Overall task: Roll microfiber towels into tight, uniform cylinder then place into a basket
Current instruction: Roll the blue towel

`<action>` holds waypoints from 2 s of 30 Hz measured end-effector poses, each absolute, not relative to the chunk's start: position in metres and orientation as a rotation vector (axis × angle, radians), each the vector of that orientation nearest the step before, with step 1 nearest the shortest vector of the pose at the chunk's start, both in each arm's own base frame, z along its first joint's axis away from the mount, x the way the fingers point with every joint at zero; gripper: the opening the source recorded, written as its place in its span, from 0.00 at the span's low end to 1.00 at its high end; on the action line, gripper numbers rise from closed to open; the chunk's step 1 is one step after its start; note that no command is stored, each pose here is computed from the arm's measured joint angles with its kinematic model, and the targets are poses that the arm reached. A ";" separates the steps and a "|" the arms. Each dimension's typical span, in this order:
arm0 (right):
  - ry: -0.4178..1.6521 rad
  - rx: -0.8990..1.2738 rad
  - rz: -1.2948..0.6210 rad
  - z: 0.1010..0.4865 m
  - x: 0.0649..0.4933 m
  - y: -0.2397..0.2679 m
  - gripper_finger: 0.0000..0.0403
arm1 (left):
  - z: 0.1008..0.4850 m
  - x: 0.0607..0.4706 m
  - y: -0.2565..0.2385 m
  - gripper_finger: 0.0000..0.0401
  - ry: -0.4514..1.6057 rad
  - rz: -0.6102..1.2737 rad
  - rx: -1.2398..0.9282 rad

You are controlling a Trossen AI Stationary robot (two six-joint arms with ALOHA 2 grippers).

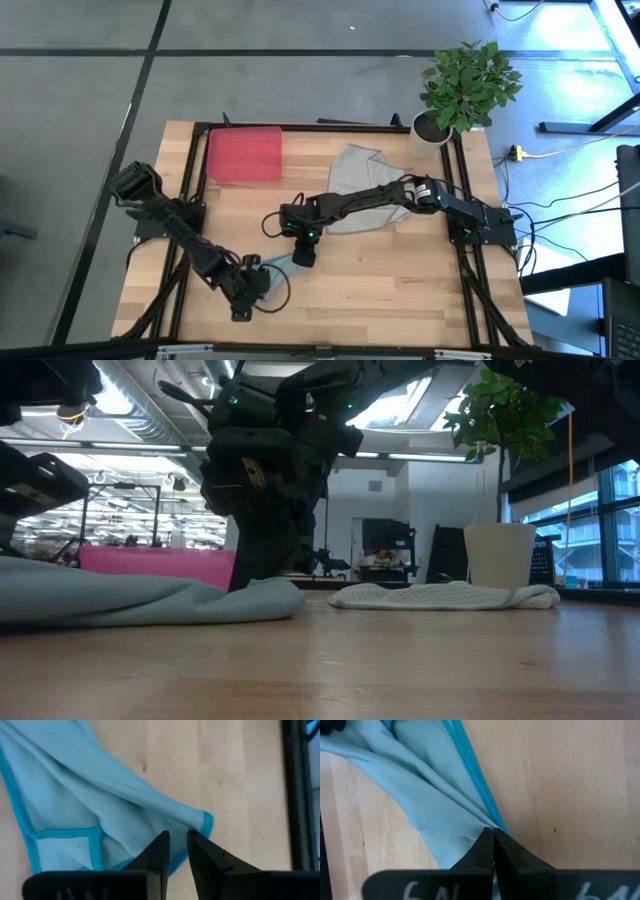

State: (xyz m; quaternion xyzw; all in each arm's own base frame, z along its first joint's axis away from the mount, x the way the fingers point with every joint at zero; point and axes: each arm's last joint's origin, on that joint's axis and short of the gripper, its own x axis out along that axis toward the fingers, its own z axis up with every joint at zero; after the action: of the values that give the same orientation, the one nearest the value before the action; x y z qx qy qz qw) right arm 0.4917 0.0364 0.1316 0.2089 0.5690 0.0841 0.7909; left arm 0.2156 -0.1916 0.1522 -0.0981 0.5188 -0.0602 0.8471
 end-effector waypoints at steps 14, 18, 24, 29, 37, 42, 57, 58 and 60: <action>1.220 0.445 0.178 0.132 0.492 0.037 0.01 | 0.155 0.211 -0.198 0.14 1.097 -0.153 -0.238; 1.220 0.446 0.178 0.132 0.492 0.037 0.01 | 0.156 0.211 -0.198 0.14 1.101 -0.145 -0.261; 1.220 0.448 0.179 0.132 0.492 0.037 0.01 | 0.170 0.217 -0.199 0.14 1.104 -0.114 -0.251; 1.220 0.449 0.178 0.132 0.492 0.037 0.01 | 0.173 0.224 -0.195 0.14 1.093 -0.068 -0.315; 1.219 0.448 0.180 0.132 0.492 0.037 0.01 | 0.170 0.231 -0.190 0.14 1.100 0.001 -0.438; 1.219 0.448 0.183 0.132 0.492 0.037 0.01 | 0.170 0.233 -0.187 0.14 1.127 0.035 -0.508; 1.217 0.442 0.186 0.131 0.492 0.037 0.01 | 0.167 0.228 -0.182 0.14 1.172 0.162 -0.591; 1.218 0.442 0.186 0.131 0.492 0.037 0.01 | 0.167 0.228 -0.182 0.14 1.172 0.165 -0.593; 1.218 0.442 0.187 0.131 0.492 0.037 0.01 | 0.166 0.228 -0.182 0.14 1.177 0.166 -0.593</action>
State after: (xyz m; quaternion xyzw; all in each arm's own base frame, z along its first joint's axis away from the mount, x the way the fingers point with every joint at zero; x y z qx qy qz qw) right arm 0.4923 0.0370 0.1313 0.2056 0.5663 0.0868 0.7934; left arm 0.2280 -0.1822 0.1665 -0.2750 0.5462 0.0771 0.7875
